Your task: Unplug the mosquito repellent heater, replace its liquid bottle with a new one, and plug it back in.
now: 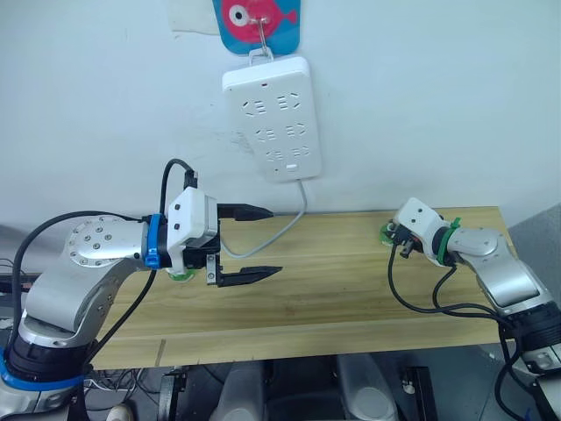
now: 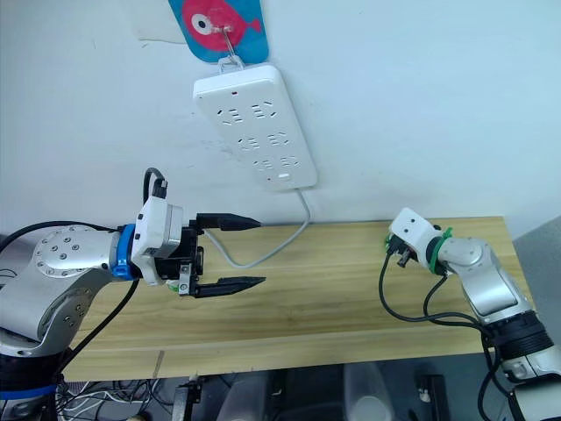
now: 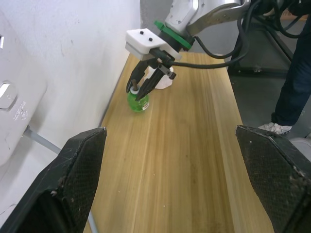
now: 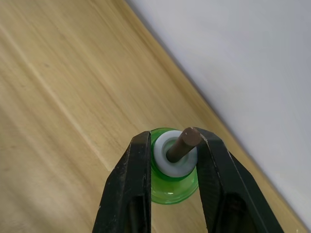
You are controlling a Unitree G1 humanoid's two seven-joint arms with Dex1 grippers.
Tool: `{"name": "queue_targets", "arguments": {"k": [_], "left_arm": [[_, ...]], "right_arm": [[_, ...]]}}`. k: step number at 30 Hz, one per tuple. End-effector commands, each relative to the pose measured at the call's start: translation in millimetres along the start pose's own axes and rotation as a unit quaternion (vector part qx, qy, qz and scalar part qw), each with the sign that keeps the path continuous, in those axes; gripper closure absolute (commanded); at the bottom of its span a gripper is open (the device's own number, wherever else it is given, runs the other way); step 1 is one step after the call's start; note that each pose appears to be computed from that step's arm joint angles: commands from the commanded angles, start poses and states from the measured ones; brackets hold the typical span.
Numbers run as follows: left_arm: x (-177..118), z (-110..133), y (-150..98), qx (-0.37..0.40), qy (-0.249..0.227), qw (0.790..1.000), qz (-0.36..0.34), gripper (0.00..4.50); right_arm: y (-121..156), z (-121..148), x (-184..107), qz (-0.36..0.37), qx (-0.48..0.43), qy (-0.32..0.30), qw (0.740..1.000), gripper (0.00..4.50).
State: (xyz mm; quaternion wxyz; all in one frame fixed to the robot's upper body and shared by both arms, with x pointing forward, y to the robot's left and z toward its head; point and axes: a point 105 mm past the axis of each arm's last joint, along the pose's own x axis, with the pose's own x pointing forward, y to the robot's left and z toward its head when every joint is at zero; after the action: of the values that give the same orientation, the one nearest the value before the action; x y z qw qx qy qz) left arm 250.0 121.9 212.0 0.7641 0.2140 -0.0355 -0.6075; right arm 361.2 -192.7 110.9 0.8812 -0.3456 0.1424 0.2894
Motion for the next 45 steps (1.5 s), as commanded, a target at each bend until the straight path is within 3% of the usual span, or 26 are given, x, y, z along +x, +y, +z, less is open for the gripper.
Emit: {"name": "queue_targets", "arguments": {"k": [1, 30, 40, 45], "left_arm": [[1.9, 5.8, -4.8, 0.011, -0.005, 1.0, -0.003, 0.04], [2.5, 11.6, -1.9, -0.005, -0.021, 1.0, 0.016, 0.04], [2.9, 11.0, 0.7, -0.007, -0.025, 0.999, 0.021, 0.0], [2.9, 10.7, 1.4, -0.007, -0.026, 0.999, 0.023, 0.0]], "right_arm": [[-14.7, -0.3, -3.2, -0.048, 0.016, -0.007, 0.999, 3.65], [-11.2, -2.5, 9.1, -0.061, 0.071, -0.007, 0.996, 3.65], [-14.4, -1.3, 7.4, -0.068, 0.07, -0.007, 0.995, 0.17], [-16.5, 0.8, 5.8, -0.069, 0.064, -0.01, 0.995, 0.03]]}}
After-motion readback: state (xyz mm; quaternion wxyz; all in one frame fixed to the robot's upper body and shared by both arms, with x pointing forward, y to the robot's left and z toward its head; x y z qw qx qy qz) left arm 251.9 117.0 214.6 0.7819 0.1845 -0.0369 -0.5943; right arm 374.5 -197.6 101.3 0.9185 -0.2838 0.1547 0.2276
